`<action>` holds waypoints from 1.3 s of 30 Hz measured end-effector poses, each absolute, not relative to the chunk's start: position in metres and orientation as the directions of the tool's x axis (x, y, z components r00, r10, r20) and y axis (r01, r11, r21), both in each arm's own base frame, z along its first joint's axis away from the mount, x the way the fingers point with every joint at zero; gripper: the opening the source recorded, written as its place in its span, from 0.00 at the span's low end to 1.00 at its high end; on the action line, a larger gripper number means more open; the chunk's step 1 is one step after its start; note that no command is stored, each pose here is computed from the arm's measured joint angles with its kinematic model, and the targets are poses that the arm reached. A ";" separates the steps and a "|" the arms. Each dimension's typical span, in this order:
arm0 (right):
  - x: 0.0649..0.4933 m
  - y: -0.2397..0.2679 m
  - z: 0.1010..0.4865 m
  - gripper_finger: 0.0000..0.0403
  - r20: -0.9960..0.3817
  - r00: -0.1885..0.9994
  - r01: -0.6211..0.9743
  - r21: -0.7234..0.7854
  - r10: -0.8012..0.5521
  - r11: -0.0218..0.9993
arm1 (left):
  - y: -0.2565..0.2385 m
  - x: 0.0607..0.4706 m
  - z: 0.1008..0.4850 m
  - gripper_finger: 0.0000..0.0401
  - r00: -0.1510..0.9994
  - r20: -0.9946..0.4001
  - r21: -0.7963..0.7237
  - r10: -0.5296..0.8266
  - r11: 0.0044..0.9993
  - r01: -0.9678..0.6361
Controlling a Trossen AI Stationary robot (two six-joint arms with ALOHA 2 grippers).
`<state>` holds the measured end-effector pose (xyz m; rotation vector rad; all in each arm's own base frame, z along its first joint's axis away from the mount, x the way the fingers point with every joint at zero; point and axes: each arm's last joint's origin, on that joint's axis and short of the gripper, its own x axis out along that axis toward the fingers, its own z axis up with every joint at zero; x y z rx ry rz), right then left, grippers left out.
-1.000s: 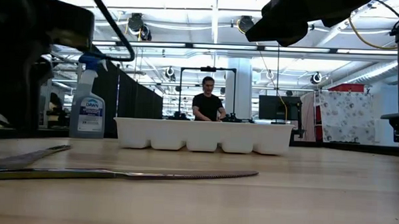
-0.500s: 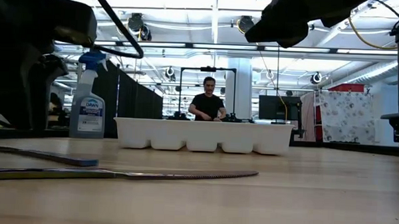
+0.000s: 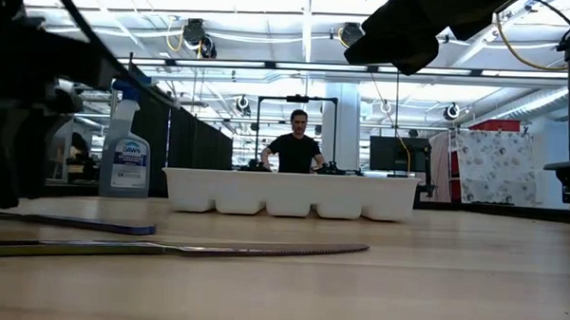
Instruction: Sort silverware
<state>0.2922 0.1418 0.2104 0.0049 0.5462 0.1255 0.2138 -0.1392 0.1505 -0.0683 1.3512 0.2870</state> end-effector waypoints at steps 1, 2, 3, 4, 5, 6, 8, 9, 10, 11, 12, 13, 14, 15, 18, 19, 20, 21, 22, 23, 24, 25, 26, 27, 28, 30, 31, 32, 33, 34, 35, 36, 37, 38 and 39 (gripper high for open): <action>0.292 0.142 0.210 0.44 -0.518 0.847 -0.118 0.038 0.120 0.992 | -0.139 0.212 0.149 0.37 0.179 -0.970 0.120 0.166 0.963 -0.242; 0.292 0.142 0.210 0.44 -0.517 0.847 -0.117 0.038 0.120 0.992 | -0.138 0.212 0.147 0.37 0.172 -0.970 0.125 0.170 0.962 -0.242; 0.292 0.142 0.211 0.44 -0.517 0.847 -0.117 0.038 0.119 0.992 | -0.138 0.212 0.146 0.37 0.170 -0.970 0.128 0.171 0.962 -0.241; 0.292 0.142 0.211 0.44 -0.517 0.847 -0.118 0.038 0.120 0.992 | -0.138 0.212 0.146 0.37 0.171 -0.970 0.127 0.171 0.962 -0.241; 0.292 0.142 0.210 0.44 -0.518 0.847 -0.118 0.036 0.120 0.992 | -0.138 0.212 0.146 0.37 0.172 -0.970 0.126 0.170 0.962 -0.241; 0.292 0.142 0.210 0.44 -0.518 0.847 -0.121 0.035 0.121 0.992 | -0.138 0.212 0.146 0.37 0.175 -0.970 0.123 0.168 0.963 -0.240; 0.292 0.142 0.210 0.44 -0.518 0.847 -0.122 0.033 0.121 0.992 | -0.139 0.213 0.146 0.37 0.186 -0.969 0.113 0.160 0.964 -0.242; 0.292 0.142 0.210 0.44 -0.518 0.847 -0.122 0.032 0.121 0.992 | -0.139 0.214 0.146 0.37 0.193 -0.969 0.107 0.157 0.964 -0.243; 0.292 0.142 0.210 0.44 -0.518 0.847 -0.125 0.027 0.121 0.992 | -0.139 0.215 0.146 0.37 0.201 -0.967 0.105 0.156 0.964 -0.245; 0.292 0.142 0.210 0.44 -0.517 0.847 -0.129 0.021 0.121 0.991 | -0.139 0.216 0.146 0.37 0.208 -0.966 0.102 0.156 0.963 -0.248; 0.292 0.142 0.210 0.44 -0.518 0.847 -0.131 0.017 0.121 0.991 | -0.140 0.217 0.145 0.37 0.220 -0.963 0.099 0.155 0.963 -0.250; 0.292 0.142 0.210 0.44 -0.518 0.847 -0.131 0.017 0.121 0.991 | -0.141 0.219 0.144 0.37 0.233 -0.961 0.088 0.149 0.964 -0.252; 0.292 0.142 0.210 0.44 -0.518 0.847 -0.131 0.017 0.121 0.991 | -0.142 0.221 0.142 0.37 0.243 -0.959 0.081 0.144 0.964 -0.253; 0.292 0.142 0.210 0.44 -0.518 0.847 -0.132 0.016 0.121 0.991 | -0.143 0.223 0.141 0.37 0.253 -0.957 0.076 0.142 0.964 -0.254; 0.292 0.142 0.211 0.44 -0.517 0.847 -0.133 0.014 0.121 0.991 | -0.147 0.229 0.135 0.37 0.285 -0.951 0.049 0.124 0.965 -0.259; 0.292 0.142 0.210 0.44 -0.518 0.847 -0.134 0.014 0.121 0.991 | -0.148 0.231 0.133 0.37 0.288 -0.950 0.045 0.122 0.965 -0.259; 0.292 0.142 0.211 0.44 -0.517 0.847 -0.134 0.014 0.122 0.991 | -0.149 0.232 0.130 0.37 0.291 -0.948 0.048 0.125 0.964 -0.260; 0.292 0.142 0.211 0.44 -0.517 0.847 -0.134 0.014 0.122 0.991 | -0.149 0.233 0.129 0.37 0.293 -0.948 0.050 0.128 0.964 -0.260; 0.292 0.142 0.211 0.44 -0.517 0.847 -0.134 0.014 0.122 0.991 | -0.149 0.233 0.128 0.37 0.296 -0.946 0.050 0.130 0.964 -0.262; 0.292 0.142 0.211 0.44 -0.518 0.847 -0.134 0.014 0.122 0.991 | -0.150 0.234 0.126 0.37 0.301 -0.945 0.048 0.130 0.963 -0.264; 0.292 0.142 0.210 0.44 -0.519 0.846 -0.134 0.014 0.122 0.991 | -0.150 0.236 0.126 0.37 0.309 -0.943 0.042 0.127 0.963 -0.267; 0.292 0.142 0.211 0.44 -0.517 0.847 -0.134 0.014 0.122 0.991 | -0.151 0.237 0.126 0.37 0.321 -0.939 0.033 0.122 0.962 -0.269; 0.292 0.142 0.211 0.44 -0.517 0.847 -0.134 0.014 0.122 0.991 | -0.151 0.238 0.126 0.37 0.332 -0.935 0.028 0.122 0.961 -0.273; 0.292 0.142 0.211 0.44 -0.518 0.847 -0.134 0.014 0.122 0.991 | -0.152 0.239 0.127 0.37 0.341 -0.932 0.026 0.125 0.960 -0.280; 0.292 0.142 0.210 0.44 -0.518 0.847 -0.134 0.014 0.122 0.991 | -0.152 0.241 0.128 0.37 0.346 -0.930 0.021 0.125 0.957 -0.288; 0.292 0.142 0.211 0.44 -0.517 0.847 -0.134 0.015 0.122 0.991 | -0.153 0.244 0.131 0.37 0.356 -0.927 0.009 0.119 0.955 -0.296; 0.292 0.142 0.211 0.44 -0.517 0.847 -0.134 0.016 0.122 0.991 | -0.154 0.247 0.132 0.37 0.367 -0.923 -0.002 0.112 0.954 -0.299; 0.292 0.142 0.211 0.44 -0.517 0.847 -0.134 0.016 0.123 0.991 | -0.154 0.250 0.134 0.37 0.382 -0.918 -0.019 0.103 0.953 -0.302; 0.292 0.142 0.211 0.44 -0.513 0.849 -0.132 0.019 0.123 0.991 | -0.155 0.253 0.136 0.37 0.396 -0.913 -0.034 0.094 0.952 -0.304; 0.293 0.142 0.211 0.44 -0.510 0.851 -0.131 0.022 0.124 0.991 | -0.155 0.254 0.137 0.37 0.398 -0.913 -0.035 0.095 0.951 -0.307; 0.293 0.142 0.211 0.44 -0.509 0.851 -0.130 0.024 0.124 0.991 | -0.154 0.254 0.137 0.37 0.392 -0.915 -0.030 0.096 0.952 -0.304; 0.293 0.142 0.212 0.44 -0.506 0.854 -0.130 0.026 0.126 0.991 | -0.154 0.254 0.137 0.37 0.386 -0.918 -0.027 0.090 0.957 -0.289; 0.293 0.143 0.212 0.44 -0.501 0.856 -0.131 0.030 0.128 0.991 | -0.155 0.254 0.138 0.37 0.382 -0.920 -0.025 0.084 0.962 -0.272; 0.293 0.143 0.213 0.44 -0.497 0.858 -0.132 0.033 0.131 0.991 | -0.155 0.254 0.138 0.37 0.379 -0.922 -0.024 0.077 0.967 -0.254; 0.293 0.143 0.213 0.44 -0.492 0.860 -0.132 0.034 0.131 0.991 | -0.156 0.254 0.138 0.37 0.377 -0.923 -0.023 0.070 0.972 -0.236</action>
